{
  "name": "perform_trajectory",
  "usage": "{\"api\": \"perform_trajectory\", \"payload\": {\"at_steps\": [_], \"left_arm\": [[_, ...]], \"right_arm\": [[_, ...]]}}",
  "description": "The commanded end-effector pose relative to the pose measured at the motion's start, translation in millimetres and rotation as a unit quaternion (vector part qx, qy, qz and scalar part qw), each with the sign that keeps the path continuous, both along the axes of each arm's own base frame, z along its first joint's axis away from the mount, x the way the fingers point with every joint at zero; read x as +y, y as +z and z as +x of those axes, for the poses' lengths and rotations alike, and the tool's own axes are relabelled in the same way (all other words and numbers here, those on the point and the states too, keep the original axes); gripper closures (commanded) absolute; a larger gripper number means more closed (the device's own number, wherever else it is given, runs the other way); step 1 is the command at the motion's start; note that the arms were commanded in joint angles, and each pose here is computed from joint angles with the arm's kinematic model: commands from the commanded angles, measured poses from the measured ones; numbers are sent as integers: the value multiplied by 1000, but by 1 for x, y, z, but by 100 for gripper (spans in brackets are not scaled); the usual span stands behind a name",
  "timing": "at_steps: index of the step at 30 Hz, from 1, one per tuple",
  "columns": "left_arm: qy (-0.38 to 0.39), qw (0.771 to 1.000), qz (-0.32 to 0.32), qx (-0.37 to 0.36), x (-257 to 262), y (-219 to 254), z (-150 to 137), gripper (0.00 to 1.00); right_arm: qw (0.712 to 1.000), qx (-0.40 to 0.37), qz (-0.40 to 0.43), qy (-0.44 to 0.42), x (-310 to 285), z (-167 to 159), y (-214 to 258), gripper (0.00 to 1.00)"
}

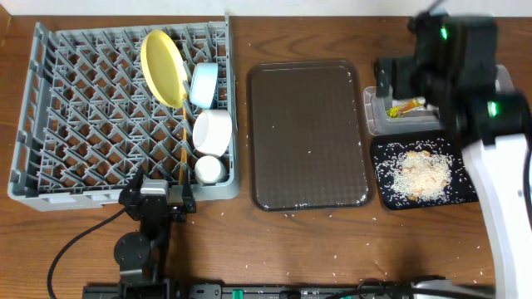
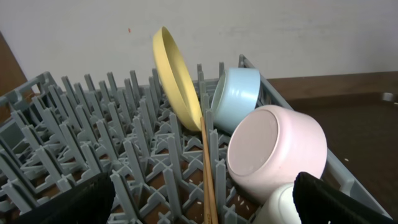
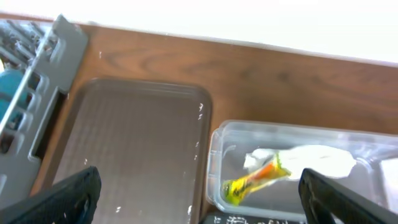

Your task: Sort waste into correct bins and load items into the dishwasher

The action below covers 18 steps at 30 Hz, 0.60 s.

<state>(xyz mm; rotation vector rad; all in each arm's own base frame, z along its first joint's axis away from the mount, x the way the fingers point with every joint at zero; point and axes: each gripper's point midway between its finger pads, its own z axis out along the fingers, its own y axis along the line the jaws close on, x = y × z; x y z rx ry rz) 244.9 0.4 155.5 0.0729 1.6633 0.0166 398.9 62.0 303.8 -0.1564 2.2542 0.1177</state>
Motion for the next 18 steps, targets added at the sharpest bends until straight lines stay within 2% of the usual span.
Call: {"api": "perform_trajectory", "payload": {"at_steps": [1,10,18], "left_arm": [[-6,1000,4,23,-2,-15,-1,8],[-6,1000,4,23,-2,-15,-1,8],[-6,1000,4,23,-2,-15,-1,8]], "right_arm": [[1000,-27,-7,-4,-5,-26,-9,1],[988,-152,14,-12,-17,-78,-33,1],[964,-262,38,-15,-22,-117,-64,1]]}}
